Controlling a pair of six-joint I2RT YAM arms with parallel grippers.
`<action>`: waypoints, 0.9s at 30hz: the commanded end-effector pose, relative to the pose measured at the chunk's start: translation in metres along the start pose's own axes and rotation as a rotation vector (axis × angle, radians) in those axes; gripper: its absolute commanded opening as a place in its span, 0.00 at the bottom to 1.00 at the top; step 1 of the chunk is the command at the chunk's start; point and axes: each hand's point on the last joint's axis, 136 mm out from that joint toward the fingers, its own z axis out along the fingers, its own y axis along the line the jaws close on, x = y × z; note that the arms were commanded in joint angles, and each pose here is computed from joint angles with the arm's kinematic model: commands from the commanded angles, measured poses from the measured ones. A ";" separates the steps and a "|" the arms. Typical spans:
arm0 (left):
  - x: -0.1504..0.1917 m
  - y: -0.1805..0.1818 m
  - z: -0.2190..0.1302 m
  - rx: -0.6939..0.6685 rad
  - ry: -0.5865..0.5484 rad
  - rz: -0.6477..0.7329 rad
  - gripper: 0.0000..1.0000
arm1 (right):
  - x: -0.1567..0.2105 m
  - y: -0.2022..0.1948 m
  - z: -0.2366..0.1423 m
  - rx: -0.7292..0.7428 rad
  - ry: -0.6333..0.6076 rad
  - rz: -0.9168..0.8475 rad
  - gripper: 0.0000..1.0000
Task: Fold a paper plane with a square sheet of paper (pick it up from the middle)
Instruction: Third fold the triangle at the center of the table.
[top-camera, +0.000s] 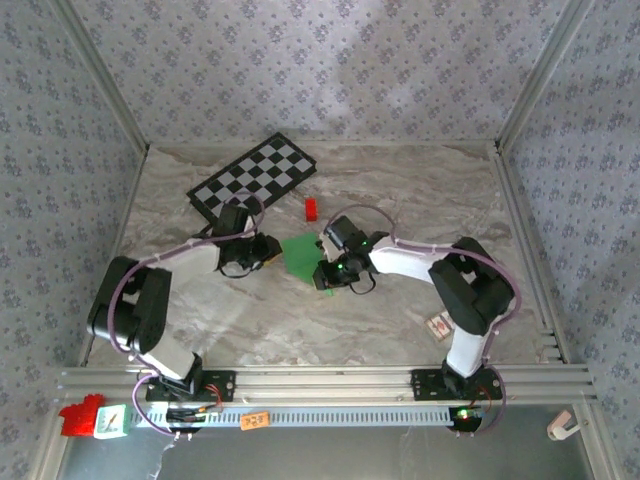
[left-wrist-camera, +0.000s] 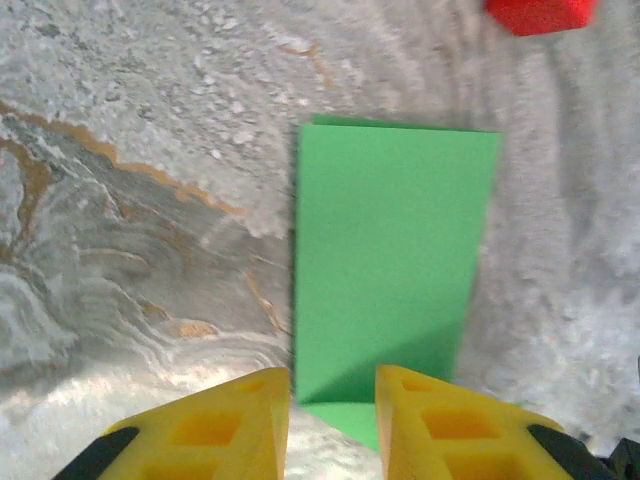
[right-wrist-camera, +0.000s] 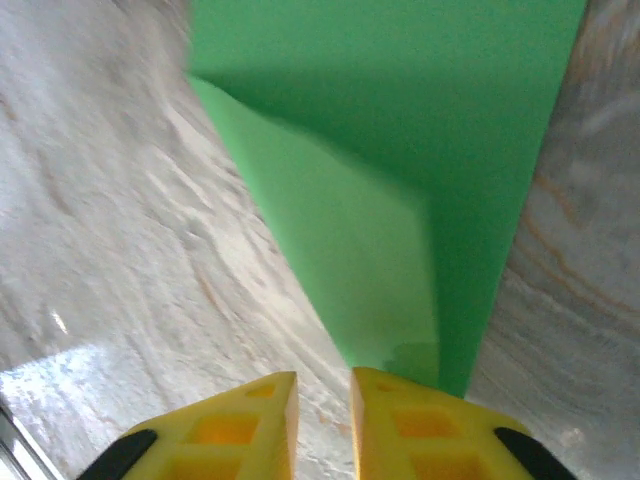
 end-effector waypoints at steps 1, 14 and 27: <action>0.007 -0.002 -0.008 0.048 -0.024 -0.107 0.32 | -0.033 0.016 -0.023 -0.015 -0.142 -0.006 0.27; 0.040 -0.012 0.012 0.147 0.065 -0.203 0.38 | -0.042 -0.012 0.002 0.069 -0.127 0.085 0.30; 0.047 -0.016 0.035 0.154 0.121 -0.227 0.36 | -0.022 -0.042 0.019 0.111 -0.057 0.154 0.27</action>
